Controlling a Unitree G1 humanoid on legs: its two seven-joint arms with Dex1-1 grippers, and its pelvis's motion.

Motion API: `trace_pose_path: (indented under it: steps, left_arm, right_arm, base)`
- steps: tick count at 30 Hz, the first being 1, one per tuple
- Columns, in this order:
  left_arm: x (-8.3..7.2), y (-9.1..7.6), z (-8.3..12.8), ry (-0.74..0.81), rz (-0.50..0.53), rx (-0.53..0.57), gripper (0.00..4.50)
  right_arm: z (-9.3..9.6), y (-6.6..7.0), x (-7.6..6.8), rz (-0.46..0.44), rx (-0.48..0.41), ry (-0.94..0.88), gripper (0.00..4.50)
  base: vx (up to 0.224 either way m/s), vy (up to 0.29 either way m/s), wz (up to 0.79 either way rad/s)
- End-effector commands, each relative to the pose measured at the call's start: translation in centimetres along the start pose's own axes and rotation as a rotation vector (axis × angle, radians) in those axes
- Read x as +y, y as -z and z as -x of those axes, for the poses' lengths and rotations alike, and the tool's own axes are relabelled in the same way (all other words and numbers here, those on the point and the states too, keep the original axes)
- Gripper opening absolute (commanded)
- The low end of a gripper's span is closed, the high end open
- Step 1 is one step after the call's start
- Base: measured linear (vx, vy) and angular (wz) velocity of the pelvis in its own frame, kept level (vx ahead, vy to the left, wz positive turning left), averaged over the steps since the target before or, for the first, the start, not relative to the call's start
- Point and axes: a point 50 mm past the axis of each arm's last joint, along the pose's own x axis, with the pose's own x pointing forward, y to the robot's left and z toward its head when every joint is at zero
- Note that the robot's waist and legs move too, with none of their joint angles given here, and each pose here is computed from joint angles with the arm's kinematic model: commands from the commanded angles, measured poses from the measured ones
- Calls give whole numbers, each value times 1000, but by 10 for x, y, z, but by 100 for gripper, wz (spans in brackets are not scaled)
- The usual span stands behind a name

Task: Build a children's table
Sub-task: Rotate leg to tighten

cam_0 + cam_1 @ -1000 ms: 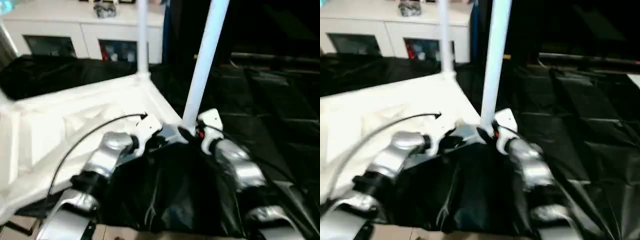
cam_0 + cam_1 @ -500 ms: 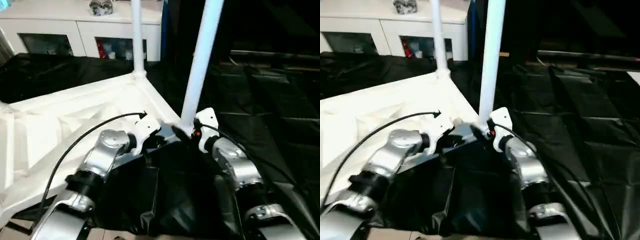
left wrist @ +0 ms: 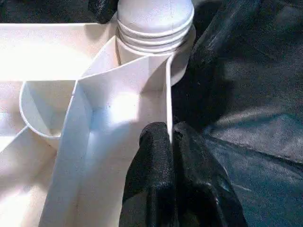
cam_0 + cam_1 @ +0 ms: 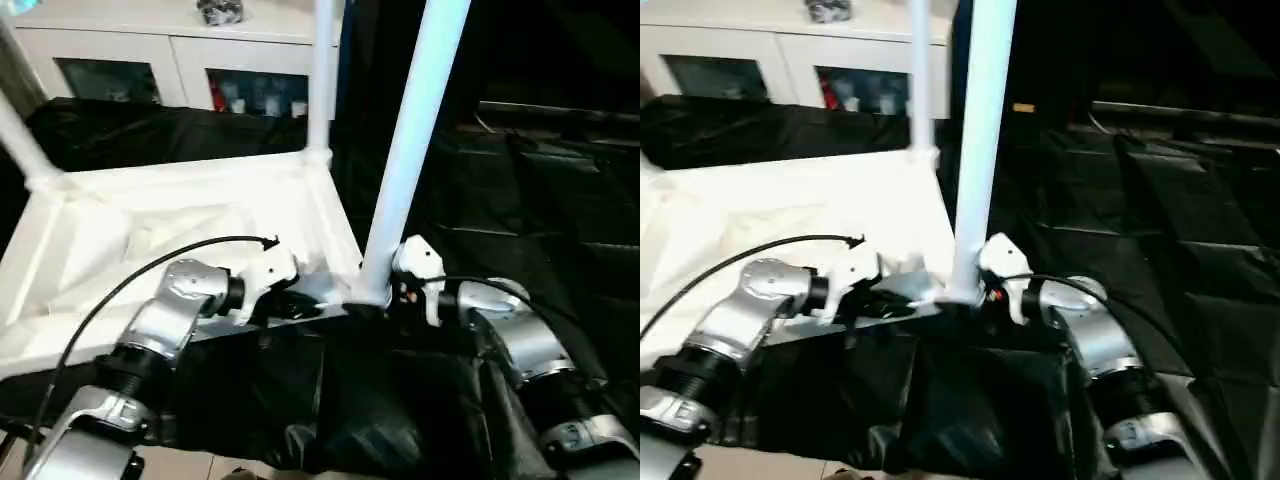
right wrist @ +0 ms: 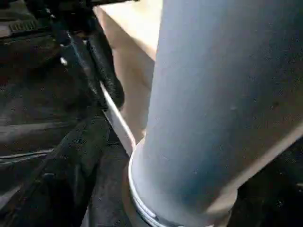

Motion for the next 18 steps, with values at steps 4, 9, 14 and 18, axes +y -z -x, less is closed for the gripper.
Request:
trace_pose_path:
  steps: [4, 9, 14, 18]
  left_arm:
    - [-6, -10, -3, 76, -57, -32, 0]
    - [-7, -7, -2, 81, -50, -25, 0]
    - [-7, -7, -3, 77, -45, -28, 0]
    - [-7, -6, -5, 55, -35, -40, 0]
  right_arm:
    - [-1, -3, 9, 17, 0, -91, 334]
    - [-2, -2, 12, 19, 9, -118, 295]
    - [-3, 0, 14, 21, 19, -124, 265]
    - [-8, 4, 22, -4, 10, -112, 262]
  base:
    - [0, 0, 0]
    - [0, 0, 0]
    - [0, 0, 0]
    - [0, 0, 0]
